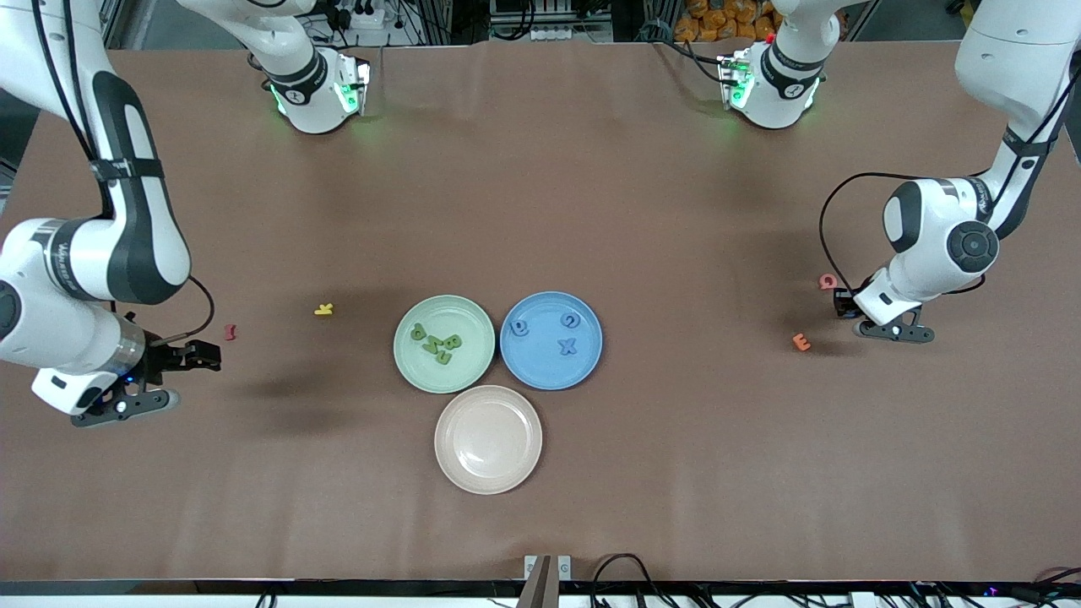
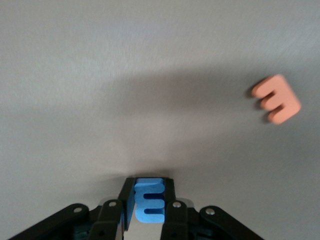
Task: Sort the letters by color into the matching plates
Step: 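Grasp the blue E with the left gripper while the right gripper withdraws, then carry the blue E over the blue plate with the left gripper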
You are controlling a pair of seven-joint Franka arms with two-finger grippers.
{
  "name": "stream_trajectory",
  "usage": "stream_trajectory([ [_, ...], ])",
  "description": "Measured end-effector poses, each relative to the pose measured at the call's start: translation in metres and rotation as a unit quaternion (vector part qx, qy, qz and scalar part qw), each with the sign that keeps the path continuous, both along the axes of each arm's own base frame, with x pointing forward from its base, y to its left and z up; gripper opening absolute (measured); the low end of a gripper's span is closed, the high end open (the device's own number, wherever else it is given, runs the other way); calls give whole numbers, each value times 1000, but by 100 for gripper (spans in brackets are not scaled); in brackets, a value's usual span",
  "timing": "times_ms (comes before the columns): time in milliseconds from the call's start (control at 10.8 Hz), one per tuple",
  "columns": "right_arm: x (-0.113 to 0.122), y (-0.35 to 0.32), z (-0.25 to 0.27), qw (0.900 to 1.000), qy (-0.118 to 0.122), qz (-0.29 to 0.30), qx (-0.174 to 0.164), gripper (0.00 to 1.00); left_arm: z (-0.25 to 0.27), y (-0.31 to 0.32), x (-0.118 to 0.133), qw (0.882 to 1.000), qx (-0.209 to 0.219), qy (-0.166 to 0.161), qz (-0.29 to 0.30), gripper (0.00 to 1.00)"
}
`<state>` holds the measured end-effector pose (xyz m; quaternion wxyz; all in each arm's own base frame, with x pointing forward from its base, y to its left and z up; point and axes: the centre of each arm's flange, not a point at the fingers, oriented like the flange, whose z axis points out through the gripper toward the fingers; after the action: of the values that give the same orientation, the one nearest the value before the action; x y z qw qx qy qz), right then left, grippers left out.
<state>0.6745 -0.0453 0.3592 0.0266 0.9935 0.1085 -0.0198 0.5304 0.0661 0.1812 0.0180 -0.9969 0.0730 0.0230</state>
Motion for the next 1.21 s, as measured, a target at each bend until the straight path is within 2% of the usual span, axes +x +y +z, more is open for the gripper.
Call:
stream_trajectory([
  [185, -5, 8, 31, 999, 9, -44, -1, 100, 12, -21, 15, 1000, 3, -13, 15, 27],
  [556, -26, 23, 97, 994, 12, -111, -3, 100, 34, -67, 38, 999, 9, -20, 39, 27],
  [742, -41, 41, 133, 992, 6, -128, -4, 100, 38, -97, 41, 998, 8, -26, 55, 27],
  [1206, -89, 58, 223, 992, -11, -126, -4, 100, 41, -187, 32, 994, 7, -33, 99, 27],
])
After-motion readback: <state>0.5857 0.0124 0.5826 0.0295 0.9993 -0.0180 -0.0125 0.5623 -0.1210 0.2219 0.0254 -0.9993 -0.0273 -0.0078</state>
